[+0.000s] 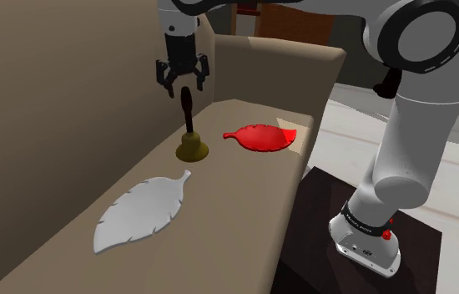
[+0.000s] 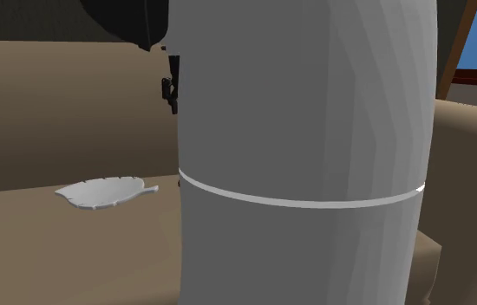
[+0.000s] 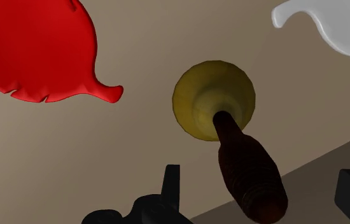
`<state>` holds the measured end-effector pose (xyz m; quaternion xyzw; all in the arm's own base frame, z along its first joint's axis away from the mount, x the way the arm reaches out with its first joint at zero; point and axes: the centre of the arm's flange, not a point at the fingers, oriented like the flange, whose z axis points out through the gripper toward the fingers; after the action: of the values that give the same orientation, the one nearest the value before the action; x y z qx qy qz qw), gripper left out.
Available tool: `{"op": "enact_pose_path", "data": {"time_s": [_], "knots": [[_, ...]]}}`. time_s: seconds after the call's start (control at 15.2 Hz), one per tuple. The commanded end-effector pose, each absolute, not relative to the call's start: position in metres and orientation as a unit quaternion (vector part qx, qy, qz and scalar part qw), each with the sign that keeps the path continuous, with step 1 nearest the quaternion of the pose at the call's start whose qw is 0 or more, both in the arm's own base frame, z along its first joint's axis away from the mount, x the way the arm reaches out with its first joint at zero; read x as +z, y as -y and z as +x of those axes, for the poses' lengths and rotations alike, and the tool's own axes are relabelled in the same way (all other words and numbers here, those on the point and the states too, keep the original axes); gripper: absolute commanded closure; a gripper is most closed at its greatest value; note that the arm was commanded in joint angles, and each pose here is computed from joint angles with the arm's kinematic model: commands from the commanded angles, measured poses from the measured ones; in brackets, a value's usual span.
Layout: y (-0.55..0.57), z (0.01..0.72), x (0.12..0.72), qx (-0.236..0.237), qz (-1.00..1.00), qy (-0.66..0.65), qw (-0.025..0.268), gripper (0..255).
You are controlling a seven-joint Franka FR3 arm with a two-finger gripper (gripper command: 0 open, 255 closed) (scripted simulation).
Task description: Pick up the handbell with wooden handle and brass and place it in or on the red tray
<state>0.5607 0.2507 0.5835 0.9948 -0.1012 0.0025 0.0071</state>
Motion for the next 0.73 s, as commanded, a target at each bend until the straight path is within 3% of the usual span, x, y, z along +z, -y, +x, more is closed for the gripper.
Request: {"op": "enact_pose_path", "data": {"time_s": [0.0, 0.53, 0.59, 0.66], "knots": [[-0.2511, 0.5594, 0.5693, 0.003, 0.995, 0.101, 0.007, 0], [-0.2511, 0.5594, 0.5694, 0.003, 0.995, 0.101, 0.007, 0], [-0.2511, 0.5594, 0.5694, 0.003, 0.995, 0.101, 0.007, 255], [-0.2511, 0.5594, 0.5694, 0.003, 0.995, 0.101, 0.007, 255]]}}
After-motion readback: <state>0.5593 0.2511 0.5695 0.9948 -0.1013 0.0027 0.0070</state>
